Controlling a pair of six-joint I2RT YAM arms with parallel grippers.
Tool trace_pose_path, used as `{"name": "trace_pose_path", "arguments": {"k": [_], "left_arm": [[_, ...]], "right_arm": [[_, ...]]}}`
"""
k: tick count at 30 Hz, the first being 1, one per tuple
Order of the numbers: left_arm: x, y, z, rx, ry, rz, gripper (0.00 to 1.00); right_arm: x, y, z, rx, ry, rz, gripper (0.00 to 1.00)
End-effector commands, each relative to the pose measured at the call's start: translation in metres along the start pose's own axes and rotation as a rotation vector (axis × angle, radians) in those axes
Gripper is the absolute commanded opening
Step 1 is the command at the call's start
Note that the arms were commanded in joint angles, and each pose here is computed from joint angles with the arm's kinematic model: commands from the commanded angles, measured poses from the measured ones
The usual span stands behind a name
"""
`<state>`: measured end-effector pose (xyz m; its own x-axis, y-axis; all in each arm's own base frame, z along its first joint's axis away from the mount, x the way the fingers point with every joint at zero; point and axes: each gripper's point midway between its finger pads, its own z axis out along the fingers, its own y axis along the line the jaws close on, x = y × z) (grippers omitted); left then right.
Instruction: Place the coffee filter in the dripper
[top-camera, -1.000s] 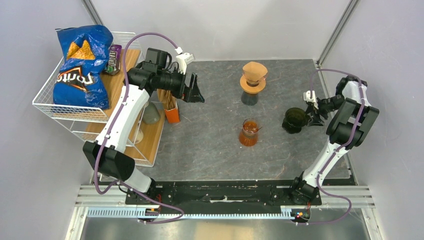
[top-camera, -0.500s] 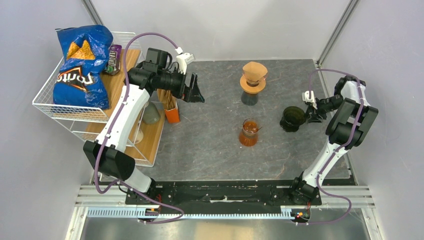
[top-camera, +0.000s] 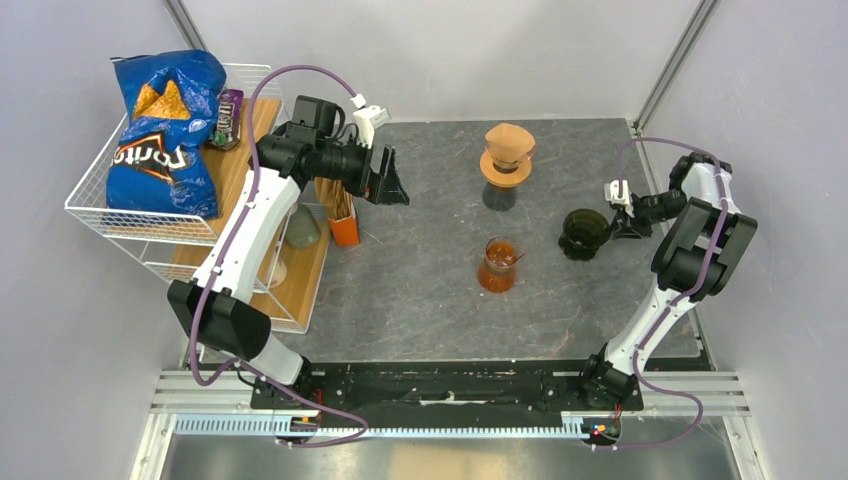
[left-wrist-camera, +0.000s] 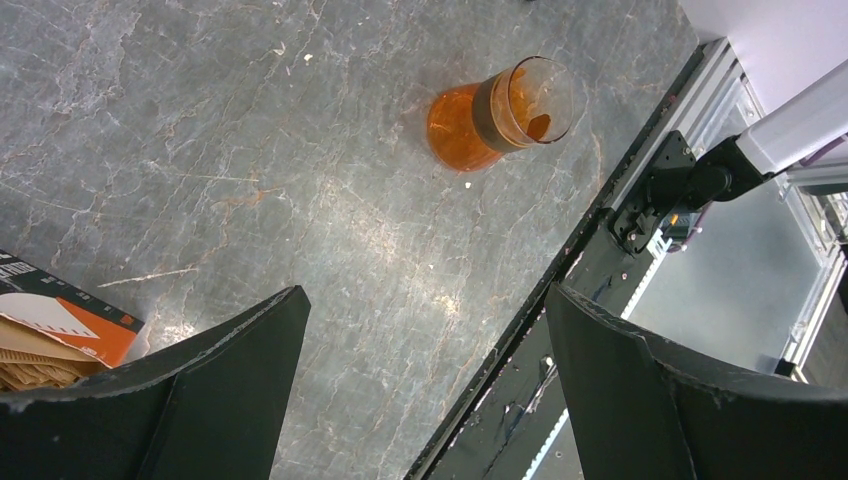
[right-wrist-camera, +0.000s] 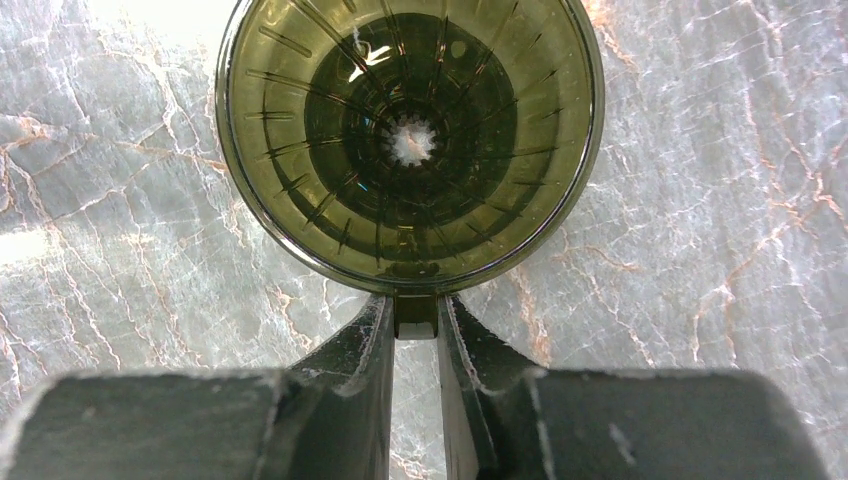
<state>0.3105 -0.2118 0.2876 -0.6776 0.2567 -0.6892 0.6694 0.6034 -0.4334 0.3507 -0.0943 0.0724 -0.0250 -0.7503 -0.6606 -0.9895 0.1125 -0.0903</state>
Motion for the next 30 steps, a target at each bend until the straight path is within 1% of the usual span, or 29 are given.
{"name": "trace_pose_path", "arguments": {"k": [1,6,13,14,17,21,26,30], "left_arm": [[-0.015,-0.002,-0.004,-0.011,-0.042,0.039,0.96],[-0.017,-0.003,-0.005,-0.007,-0.045,0.043,0.97],[-0.017,-0.004,-0.004,0.002,-0.048,0.056,0.97],[-0.017,-0.004,-0.005,0.002,-0.052,0.062,0.96],[-0.014,-0.003,-0.004,0.0,-0.06,0.062,0.97],[-0.011,-0.005,-0.001,0.016,-0.073,0.056,0.97],[-0.014,-0.007,-0.002,0.021,-0.091,0.061,0.97],[-0.012,-0.009,-0.004,0.027,-0.103,0.065,0.96]], "right_arm": [[-0.027,-0.009,-0.023,0.087,-0.026,-0.12,0.13],[-0.054,0.007,-0.041,0.095,-0.06,-0.104,0.0],[-0.108,0.043,-0.071,0.083,-0.108,-0.072,0.0],[-0.117,0.047,-0.075,0.104,-0.111,-0.06,0.0],[-0.143,0.061,-0.083,0.133,-0.087,-0.076,0.0],[-0.181,0.072,-0.086,0.139,-0.079,-0.003,0.0],[-0.234,0.084,-0.079,0.104,-0.113,0.078,0.0],[-0.259,0.1,-0.07,0.052,-0.13,0.163,0.0]]}}
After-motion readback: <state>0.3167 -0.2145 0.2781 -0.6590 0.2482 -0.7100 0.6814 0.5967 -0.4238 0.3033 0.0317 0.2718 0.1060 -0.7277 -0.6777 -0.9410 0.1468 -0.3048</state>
